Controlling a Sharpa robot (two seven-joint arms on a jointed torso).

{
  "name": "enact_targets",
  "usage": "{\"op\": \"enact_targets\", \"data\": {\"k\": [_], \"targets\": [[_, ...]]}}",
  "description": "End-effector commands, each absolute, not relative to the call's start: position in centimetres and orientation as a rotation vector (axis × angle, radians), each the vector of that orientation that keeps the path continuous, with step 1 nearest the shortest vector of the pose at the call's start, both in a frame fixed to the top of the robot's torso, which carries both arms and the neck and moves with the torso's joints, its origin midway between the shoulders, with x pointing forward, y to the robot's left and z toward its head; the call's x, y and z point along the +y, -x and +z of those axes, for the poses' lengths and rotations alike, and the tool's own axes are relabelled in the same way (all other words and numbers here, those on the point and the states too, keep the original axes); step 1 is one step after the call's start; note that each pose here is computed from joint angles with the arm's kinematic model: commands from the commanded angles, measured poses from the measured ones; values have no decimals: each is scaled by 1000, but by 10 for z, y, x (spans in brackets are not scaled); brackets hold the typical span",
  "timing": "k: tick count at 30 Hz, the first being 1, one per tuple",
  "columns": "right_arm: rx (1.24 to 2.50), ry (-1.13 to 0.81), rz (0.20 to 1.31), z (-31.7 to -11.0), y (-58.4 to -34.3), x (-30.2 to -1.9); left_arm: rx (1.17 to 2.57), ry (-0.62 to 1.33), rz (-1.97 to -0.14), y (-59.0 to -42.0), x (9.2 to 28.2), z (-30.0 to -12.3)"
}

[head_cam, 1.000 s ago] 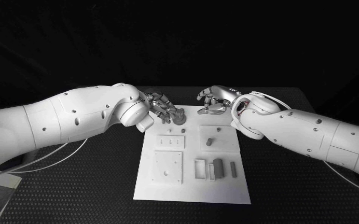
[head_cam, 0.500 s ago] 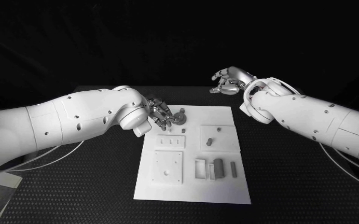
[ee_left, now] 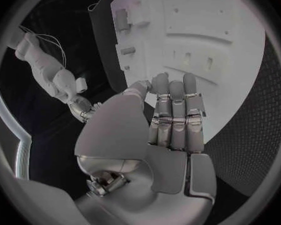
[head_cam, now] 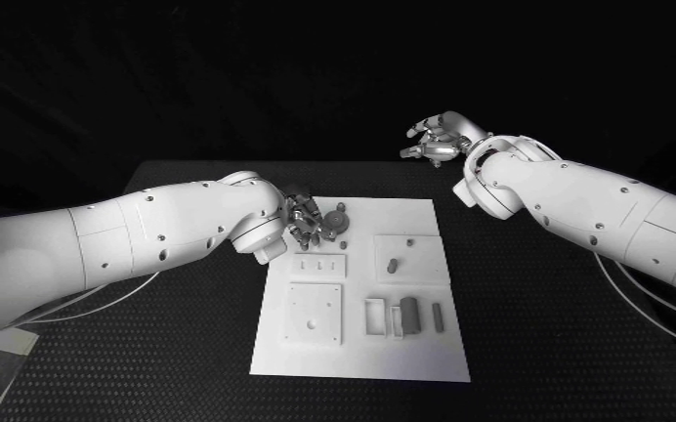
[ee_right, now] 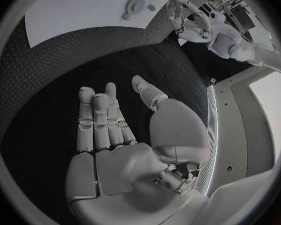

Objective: Assemble the parts on the task board

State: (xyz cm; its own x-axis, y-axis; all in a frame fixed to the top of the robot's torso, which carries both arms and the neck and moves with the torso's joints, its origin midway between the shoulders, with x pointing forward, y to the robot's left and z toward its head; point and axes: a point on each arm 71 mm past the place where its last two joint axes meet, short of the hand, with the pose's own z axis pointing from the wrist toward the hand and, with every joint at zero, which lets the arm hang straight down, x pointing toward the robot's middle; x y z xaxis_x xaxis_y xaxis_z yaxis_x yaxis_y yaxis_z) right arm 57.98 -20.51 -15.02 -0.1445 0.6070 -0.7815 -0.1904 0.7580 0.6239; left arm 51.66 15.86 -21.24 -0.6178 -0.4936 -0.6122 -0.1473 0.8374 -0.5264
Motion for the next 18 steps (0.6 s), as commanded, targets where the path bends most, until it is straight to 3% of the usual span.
{"op": "enact_targets", "data": {"k": [1, 18], "targets": [[1574, -362, 738, -149, -580, -204, 2178, 407, -519, -517, 156, -211], [1577, -368, 730, -149, -583, -206, 2278, 310, -458, -508, 157, -225]]}}
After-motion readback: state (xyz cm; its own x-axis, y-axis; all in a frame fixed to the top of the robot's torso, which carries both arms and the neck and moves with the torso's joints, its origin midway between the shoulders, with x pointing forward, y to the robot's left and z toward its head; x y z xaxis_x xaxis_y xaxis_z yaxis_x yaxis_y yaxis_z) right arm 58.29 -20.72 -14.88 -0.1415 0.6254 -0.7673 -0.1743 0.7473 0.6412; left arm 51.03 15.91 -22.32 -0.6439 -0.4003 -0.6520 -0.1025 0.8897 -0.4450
